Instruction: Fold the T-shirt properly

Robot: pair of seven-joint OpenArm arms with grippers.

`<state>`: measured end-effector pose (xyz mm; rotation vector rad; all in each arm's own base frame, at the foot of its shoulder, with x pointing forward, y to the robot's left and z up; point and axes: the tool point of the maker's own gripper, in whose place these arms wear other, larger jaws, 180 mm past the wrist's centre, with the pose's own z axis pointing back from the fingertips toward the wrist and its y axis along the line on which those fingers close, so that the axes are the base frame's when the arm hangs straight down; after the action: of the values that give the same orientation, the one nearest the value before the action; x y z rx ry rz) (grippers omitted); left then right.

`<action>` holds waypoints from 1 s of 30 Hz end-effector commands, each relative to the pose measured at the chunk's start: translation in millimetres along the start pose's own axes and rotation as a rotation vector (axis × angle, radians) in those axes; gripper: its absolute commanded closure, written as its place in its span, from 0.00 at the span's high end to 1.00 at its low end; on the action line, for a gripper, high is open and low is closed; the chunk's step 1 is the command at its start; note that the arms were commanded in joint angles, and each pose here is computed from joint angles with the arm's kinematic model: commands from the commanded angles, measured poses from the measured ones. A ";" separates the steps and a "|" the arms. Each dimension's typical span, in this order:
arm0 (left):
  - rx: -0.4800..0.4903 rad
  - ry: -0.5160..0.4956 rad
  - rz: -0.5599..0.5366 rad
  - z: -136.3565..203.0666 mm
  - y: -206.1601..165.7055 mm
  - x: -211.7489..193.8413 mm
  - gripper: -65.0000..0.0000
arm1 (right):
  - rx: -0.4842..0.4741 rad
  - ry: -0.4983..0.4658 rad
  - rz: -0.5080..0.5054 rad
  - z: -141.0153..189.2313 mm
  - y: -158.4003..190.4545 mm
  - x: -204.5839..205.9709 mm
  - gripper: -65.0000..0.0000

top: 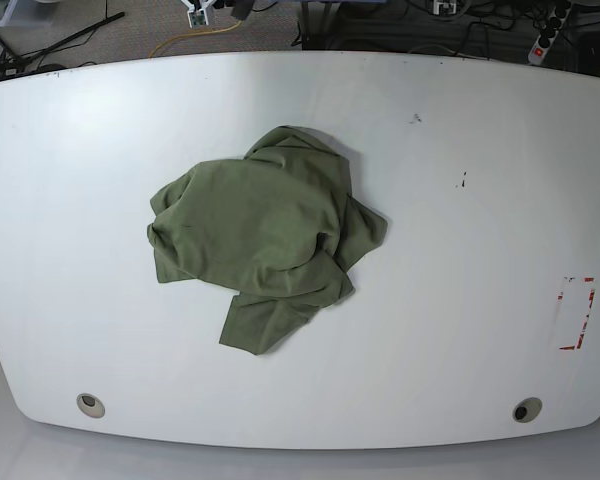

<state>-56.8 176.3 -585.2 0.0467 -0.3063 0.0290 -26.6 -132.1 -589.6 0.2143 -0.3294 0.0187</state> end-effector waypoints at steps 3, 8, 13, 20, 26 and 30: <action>0.030 -0.071 -0.001 31.4 15.9 8.0 0.71 | 0.005 -0.078 -0.011 24.4 0.1 14.9 0.21; 0.070 -0.145 0.003 72.3 31.7 22.2 0.71 | 0.011 -0.107 0.007 53.2 3.6 19.5 0.21; 0.062 -0.210 -0.019 106.1 29.6 40.5 0.71 | 0.013 -0.144 0.010 81.0 4.0 24.9 0.21; 0.033 -0.298 0.053 146.7 23.4 69.2 0.71 | 0.074 -0.209 -0.026 117.3 8.8 41.6 0.21; 0.022 -0.399 0.143 183.4 29.2 106.3 0.71 | 0.125 -0.288 -0.032 150.6 16.9 70.8 0.21; 0.030 -0.464 0.140 193.8 31.8 129.3 0.71 | 0.146 -0.341 -0.018 170.0 22.8 91.8 0.21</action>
<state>2.4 200.5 -372.0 0.0600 -0.7373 0.1647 -2.7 -146.4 -413.3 0.3555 -0.6254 -0.0092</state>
